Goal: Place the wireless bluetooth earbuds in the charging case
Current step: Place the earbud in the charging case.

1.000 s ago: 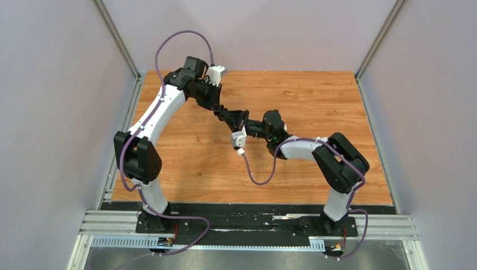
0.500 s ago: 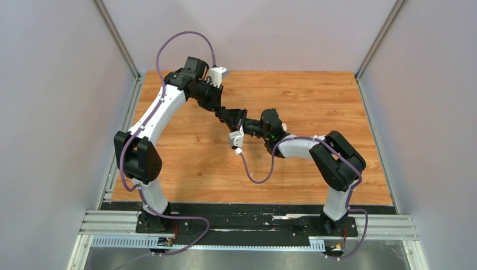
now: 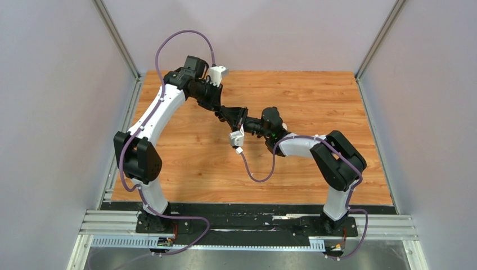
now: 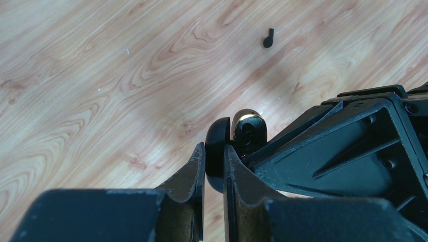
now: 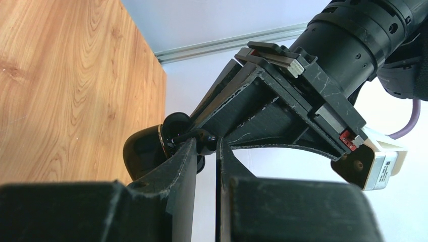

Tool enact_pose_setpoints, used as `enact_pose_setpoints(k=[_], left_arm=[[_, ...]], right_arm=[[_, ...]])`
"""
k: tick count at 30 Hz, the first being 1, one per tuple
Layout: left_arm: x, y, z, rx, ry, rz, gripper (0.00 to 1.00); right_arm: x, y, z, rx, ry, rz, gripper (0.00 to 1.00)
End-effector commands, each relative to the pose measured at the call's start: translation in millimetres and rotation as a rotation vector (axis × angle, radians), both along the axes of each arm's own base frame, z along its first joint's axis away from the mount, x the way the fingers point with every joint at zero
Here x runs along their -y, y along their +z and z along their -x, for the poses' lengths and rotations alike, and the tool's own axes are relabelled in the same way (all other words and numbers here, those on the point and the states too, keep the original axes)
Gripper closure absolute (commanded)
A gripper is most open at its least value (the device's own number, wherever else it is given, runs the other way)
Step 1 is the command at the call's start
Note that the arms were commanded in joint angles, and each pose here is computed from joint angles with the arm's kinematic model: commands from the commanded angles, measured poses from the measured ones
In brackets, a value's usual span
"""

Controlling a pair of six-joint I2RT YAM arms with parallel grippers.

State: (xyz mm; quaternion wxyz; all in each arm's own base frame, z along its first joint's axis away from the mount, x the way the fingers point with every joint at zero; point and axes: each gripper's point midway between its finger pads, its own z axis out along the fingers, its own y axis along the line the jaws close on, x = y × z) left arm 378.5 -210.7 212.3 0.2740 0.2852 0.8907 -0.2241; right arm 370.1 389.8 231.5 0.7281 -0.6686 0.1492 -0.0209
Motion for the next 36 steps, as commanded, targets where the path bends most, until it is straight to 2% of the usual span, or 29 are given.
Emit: enact_pose_setpoints(k=[1,12,29,36], left_arm=[[11,25,-2,0.029,0.0,0.062,1.0],[12,23,-4,0.003,0.016,0.076,1.0],[12,20,-4,0.005,0.001,0.073,1.0],[12,19,-4,0.008,-0.012,0.075,1.0]], right_arm=[[-2,2,-1,0.016,0.024,0.014,1.0],[0,3,6,0.021,0.047,0.013,1.0],[5,30,22,0.029,0.088,-0.068,1.0],[5,25,19,0.058,0.073,-0.027,1.0]])
